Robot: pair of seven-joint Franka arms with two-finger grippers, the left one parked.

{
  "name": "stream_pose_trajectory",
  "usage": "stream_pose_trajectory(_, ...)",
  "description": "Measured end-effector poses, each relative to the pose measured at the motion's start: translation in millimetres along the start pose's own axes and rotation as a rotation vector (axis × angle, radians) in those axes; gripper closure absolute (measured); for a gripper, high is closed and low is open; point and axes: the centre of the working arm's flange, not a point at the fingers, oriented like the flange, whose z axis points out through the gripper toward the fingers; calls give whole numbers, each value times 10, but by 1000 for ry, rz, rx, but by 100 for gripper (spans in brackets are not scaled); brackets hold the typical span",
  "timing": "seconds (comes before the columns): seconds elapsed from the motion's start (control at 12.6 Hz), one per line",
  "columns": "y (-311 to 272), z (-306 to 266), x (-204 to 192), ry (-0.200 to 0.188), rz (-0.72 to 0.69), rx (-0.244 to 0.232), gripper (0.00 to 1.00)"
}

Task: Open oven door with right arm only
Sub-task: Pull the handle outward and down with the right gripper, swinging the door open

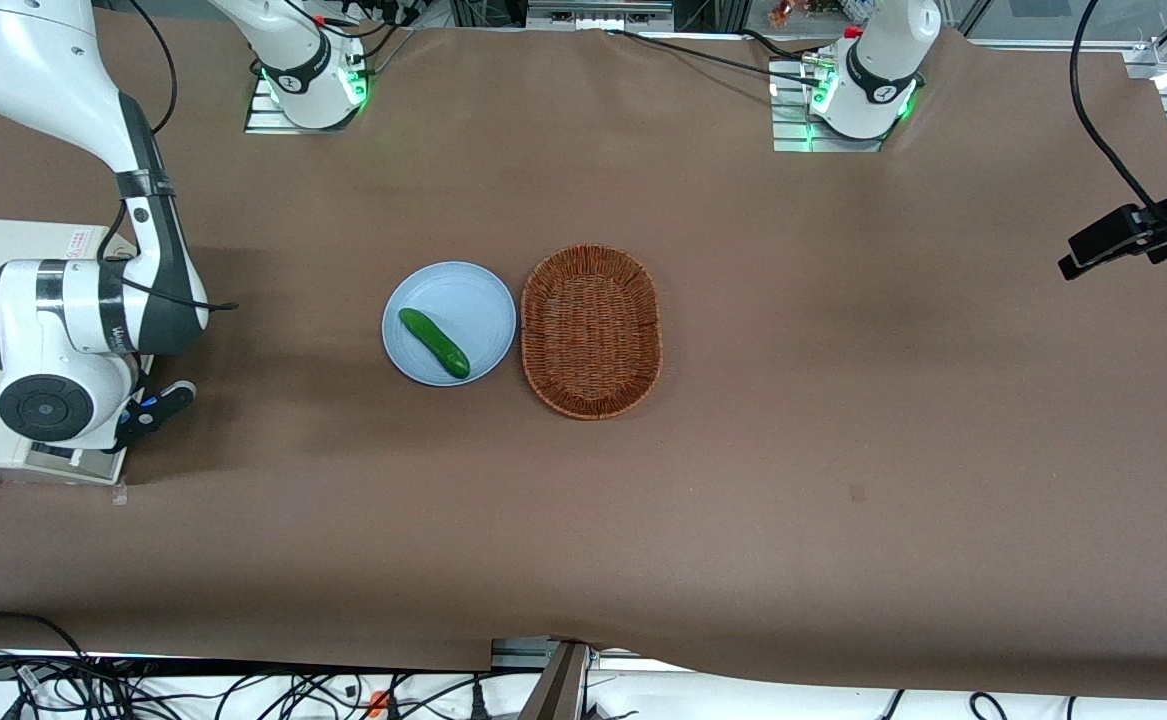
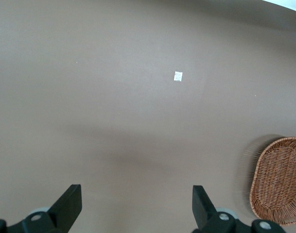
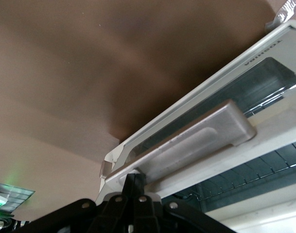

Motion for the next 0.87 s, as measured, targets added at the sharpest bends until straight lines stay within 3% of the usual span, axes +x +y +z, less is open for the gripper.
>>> stream_pose_trajectory(0.87,-250,171,483,117,55,114,99)
